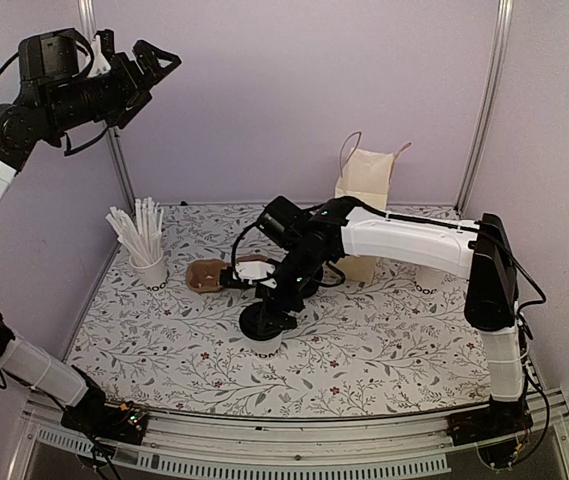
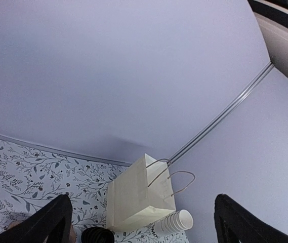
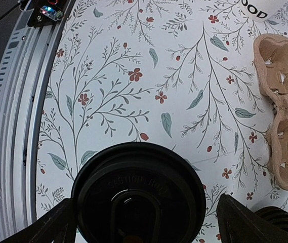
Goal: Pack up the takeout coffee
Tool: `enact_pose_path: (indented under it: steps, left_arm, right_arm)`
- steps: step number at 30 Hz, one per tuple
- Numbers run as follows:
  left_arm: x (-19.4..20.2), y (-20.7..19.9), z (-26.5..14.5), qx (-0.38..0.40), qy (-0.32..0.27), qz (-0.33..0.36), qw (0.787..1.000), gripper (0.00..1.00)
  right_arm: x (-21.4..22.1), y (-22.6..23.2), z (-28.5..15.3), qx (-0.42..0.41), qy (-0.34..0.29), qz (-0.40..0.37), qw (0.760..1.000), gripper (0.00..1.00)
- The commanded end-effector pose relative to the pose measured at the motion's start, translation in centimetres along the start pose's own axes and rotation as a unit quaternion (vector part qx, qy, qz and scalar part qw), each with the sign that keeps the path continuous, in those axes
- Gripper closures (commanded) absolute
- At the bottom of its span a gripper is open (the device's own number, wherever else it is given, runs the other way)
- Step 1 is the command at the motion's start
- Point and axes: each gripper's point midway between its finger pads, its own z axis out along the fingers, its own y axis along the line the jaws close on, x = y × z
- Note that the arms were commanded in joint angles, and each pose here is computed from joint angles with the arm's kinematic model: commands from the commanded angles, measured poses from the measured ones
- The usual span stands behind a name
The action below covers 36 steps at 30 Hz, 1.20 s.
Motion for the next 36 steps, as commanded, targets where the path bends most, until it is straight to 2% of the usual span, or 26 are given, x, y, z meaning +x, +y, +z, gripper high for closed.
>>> enact_pose_path:
  steps: [1, 16, 26, 33, 36]
  left_arm:
    - [-0.4, -0.9, 0.1, 0.026, -0.004, -0.005, 1.0, 0.0]
    - [1.0, -1.8, 1.4, 0.056, 0.026, -0.001, 0.998, 0.0]
    - [-0.2, -1.5, -0.3, 0.046, -0.001, 0.013, 0.999, 0.0]
    - [0.2, -1.9, 0.3, 0.059, 0.007, 0.015, 0.998, 0.0]
    - [0.7, -0.8, 0.8, 0.039, 0.007, 0.021, 0.999, 0.0]
  right_arm:
    - [-0.2, -0.2, -0.6, 0.01, 0.001, -0.006, 1.0, 0.02]
    - [-0.3, 0.0, -1.1, 0.011, 0.0, -0.004, 1.0, 0.02]
    - [-0.3, 0.1, -1.2, 0.009, -0.001, -0.004, 1.0, 0.02]
    - [-0.3, 0.3, -1.4, 0.006, -0.001, -0.006, 1.0, 0.02]
    - [-0.3, 0.4, -1.6, 0.005, -0.001, -0.006, 1.0, 0.02]
